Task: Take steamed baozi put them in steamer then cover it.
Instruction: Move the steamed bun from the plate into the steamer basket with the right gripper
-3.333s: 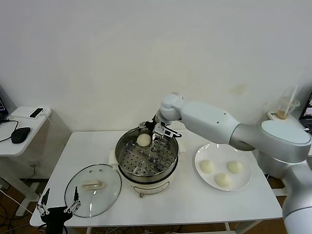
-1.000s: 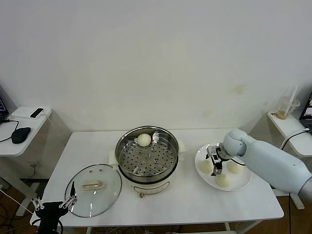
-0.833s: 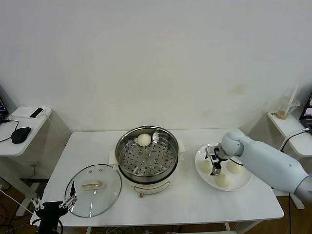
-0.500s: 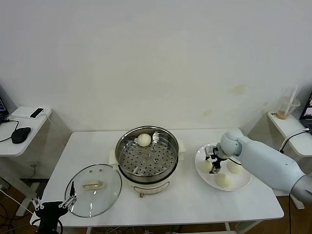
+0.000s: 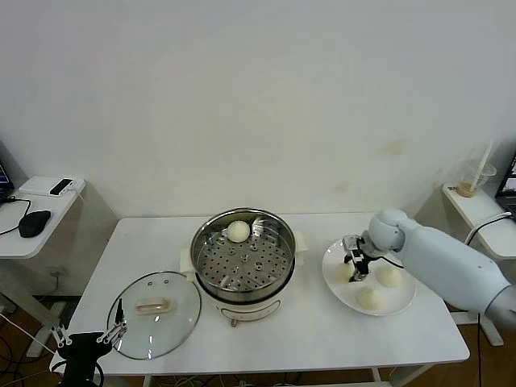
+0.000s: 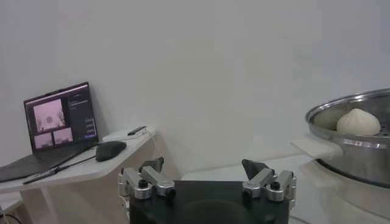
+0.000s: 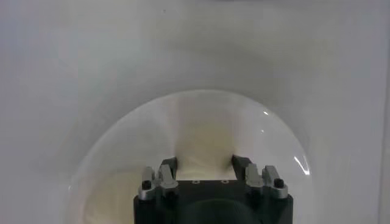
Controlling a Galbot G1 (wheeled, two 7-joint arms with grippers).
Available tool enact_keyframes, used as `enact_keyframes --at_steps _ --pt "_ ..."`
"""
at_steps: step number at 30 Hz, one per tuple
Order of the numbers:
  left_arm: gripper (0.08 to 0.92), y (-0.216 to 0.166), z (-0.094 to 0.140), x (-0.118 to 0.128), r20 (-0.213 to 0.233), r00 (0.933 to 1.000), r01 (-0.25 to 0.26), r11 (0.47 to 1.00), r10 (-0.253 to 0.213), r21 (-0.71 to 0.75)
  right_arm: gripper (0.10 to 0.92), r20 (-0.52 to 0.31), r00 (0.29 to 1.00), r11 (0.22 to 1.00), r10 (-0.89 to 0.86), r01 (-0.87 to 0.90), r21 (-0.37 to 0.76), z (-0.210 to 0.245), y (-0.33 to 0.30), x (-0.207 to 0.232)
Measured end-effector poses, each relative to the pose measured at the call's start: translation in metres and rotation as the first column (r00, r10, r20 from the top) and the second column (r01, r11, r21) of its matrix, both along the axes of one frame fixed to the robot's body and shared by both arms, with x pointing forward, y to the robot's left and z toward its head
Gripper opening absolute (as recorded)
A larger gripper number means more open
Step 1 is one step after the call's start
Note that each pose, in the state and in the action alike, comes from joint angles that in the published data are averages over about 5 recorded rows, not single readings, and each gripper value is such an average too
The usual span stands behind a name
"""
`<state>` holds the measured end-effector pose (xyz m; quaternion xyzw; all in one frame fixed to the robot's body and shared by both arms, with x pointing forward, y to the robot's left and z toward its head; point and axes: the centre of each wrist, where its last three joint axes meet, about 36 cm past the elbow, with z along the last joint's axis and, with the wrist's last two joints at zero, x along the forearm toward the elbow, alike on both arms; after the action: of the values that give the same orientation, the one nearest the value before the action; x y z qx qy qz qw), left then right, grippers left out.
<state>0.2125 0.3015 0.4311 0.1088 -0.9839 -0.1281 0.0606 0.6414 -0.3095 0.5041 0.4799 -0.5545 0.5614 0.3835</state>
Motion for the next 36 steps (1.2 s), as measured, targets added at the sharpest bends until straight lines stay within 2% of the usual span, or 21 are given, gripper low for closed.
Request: enact_keyframes --at_steps 10,20,27,36 --pt "0.823 -0.003 0.005 0.001 0.007 0.9999 0.013 1.0 -0.013 0.002 0.579 0.111 0.994 0.999 0.01 -0.014 0.033 0.094 -0.003 0.006" --pt "0.823 -0.001 0.005 0.004 0.011 0.9998 0.013 1.0 -0.014 0.006 0.591 0.199 0.975 0.984 0.096 -0.123 0.127 0.17 0.065 -0.004" --pt "0.823 0.001 0.004 0.004 0.008 0.9999 0.009 1.0 -0.009 0.007 0.594 0.175 0.974 0.963 0.142 -0.177 0.203 0.178 0.136 -0.007" --pt "0.823 0.002 0.003 0.005 0.013 0.9999 -0.003 1.0 0.003 0.009 0.595 0.087 0.979 0.947 0.184 -0.2 0.252 0.148 0.225 -0.013"
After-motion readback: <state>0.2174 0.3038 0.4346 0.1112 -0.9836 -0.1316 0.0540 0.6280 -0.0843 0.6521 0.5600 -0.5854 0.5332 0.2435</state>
